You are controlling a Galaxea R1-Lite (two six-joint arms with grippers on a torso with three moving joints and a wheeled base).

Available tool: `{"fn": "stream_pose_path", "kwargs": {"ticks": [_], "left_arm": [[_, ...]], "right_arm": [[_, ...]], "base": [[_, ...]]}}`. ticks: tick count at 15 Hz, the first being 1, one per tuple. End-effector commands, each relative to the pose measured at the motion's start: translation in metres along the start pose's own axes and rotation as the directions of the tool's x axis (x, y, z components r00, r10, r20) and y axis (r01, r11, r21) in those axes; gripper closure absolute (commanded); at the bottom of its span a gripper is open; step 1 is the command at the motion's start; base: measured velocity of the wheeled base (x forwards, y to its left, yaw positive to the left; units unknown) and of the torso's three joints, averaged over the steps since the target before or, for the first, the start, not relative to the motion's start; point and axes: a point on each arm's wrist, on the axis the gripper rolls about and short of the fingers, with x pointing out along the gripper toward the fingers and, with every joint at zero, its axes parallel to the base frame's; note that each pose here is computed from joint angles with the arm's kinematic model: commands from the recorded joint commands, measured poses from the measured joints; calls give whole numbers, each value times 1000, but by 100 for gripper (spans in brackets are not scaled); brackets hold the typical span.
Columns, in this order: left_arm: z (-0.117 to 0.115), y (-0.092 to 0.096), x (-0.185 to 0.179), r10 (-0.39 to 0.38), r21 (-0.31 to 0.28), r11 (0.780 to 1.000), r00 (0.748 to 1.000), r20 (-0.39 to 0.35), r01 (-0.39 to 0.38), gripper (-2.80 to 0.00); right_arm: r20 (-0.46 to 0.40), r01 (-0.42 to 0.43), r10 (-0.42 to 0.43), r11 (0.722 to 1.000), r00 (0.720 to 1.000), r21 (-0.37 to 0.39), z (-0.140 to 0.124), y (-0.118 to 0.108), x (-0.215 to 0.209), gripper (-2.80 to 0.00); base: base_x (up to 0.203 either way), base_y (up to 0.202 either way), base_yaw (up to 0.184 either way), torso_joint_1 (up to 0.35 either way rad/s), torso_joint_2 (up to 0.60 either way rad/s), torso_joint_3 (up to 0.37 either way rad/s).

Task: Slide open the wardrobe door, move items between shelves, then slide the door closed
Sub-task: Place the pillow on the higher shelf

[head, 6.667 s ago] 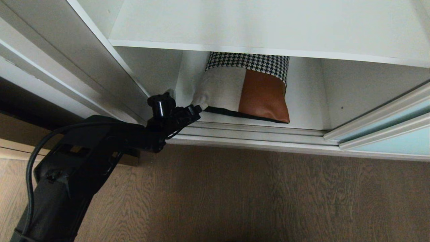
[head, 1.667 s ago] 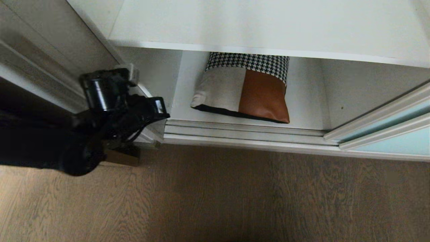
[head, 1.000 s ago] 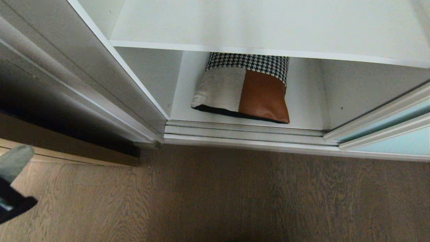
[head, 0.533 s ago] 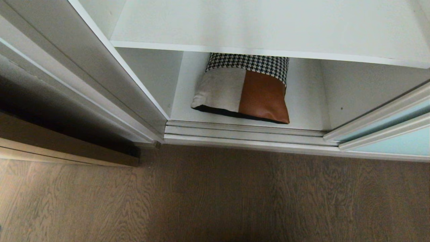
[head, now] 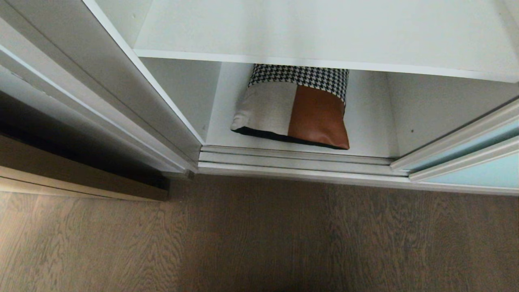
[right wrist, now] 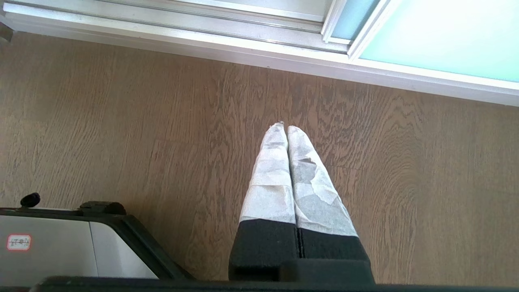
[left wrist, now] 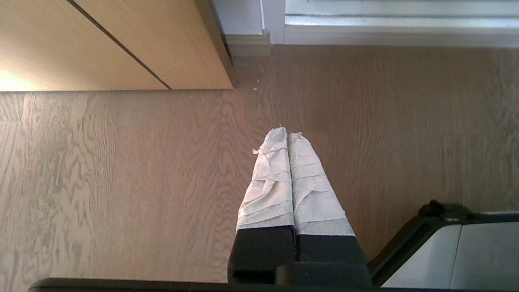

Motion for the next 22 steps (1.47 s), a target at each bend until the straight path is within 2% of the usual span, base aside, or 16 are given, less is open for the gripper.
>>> {"fn": "stream_pose_path", "kwargs": {"ticks": [1, 8, 13, 17, 20, 21, 22], "left_arm": [[-2, 0, 0, 0, -8, 1000, 1000, 0, 0, 0], [-2, 0, 0, 2, -4, 1000, 1000, -3, -2, 0], [-2, 0, 0, 1, 3, 1000, 1000, -2, -1, 0], [-2, 0, 0, 0, 18, 1000, 1000, -7, 0, 0], [-2, 1, 0, 39, -28, 999, 998, -46, -40, 0], [4, 1, -2, 44, -26, 999, 998, -34, -44, 0], [20, 2, -5, 45, -26, 999, 999, -8, -46, 0]], "right_arm": [[-1, 0, 0, 1000, 1000, 0, 0, 0, 0, 0], [-1, 0, 0, 1000, 1000, 0, 0, 0, 0, 0], [-1, 0, 0, 1000, 1000, 0, 0, 0, 0, 0], [-1, 0, 0, 1000, 1000, 1, 0, 0, 0, 0], [0, 0, 0, 1000, 1000, 0, 0, 0, 0, 0], [1, 0, 0, 1000, 1000, 1, 0, 0, 0, 0], [-1, 0, 0, 1000, 1000, -1, 0, 0, 0, 0]], "base": [[0, 0, 0, 0, 0, 0], [0, 0, 0, 0, 0, 0], [164, 0, 0, 5, 2, 1], [0, 0, 0, 0, 0, 0], [0, 0, 0, 0, 0, 0], [0, 0, 0, 0, 0, 0], [0, 0, 0, 0, 0, 0]]}}
